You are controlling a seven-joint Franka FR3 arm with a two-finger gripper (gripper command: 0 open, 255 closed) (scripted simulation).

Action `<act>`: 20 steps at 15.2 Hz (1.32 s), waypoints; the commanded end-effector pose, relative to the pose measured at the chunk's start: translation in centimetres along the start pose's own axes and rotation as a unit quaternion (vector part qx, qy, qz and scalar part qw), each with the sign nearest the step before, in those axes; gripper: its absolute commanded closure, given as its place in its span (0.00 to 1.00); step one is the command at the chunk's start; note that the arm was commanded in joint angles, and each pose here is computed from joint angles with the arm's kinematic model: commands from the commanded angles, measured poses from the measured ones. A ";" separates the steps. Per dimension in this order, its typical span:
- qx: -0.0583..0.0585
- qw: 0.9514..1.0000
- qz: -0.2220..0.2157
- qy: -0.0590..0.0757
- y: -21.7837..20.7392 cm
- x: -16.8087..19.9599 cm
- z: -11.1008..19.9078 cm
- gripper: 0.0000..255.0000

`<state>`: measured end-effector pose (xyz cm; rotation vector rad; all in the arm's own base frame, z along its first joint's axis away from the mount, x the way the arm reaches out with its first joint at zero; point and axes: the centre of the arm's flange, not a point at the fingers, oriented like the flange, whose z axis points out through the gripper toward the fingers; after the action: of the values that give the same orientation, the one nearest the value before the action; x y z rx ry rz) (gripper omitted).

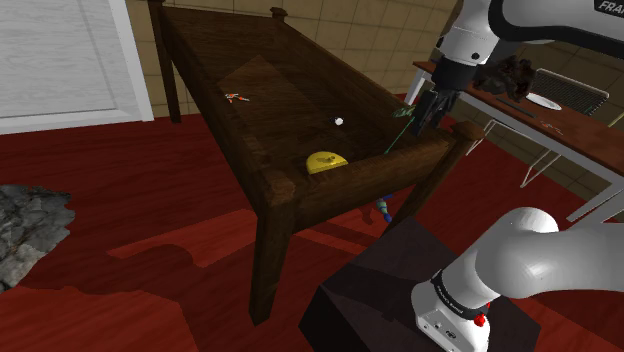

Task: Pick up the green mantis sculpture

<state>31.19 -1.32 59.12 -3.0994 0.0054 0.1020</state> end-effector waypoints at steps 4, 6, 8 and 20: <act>-0.006 0.997 -0.076 -0.001 3.8 -0.3 0.2 0.00; -0.010 0.992 -0.126 -0.002 6.3 -0.1 0.2 0.00; -0.014 0.984 -0.177 -0.003 8.8 0.2 0.3 0.00; -0.036 0.885 -0.463 -0.008 21.7 7.5 0.3 0.00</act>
<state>37.72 -22.23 57.59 -2.8277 -1.3679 0.0865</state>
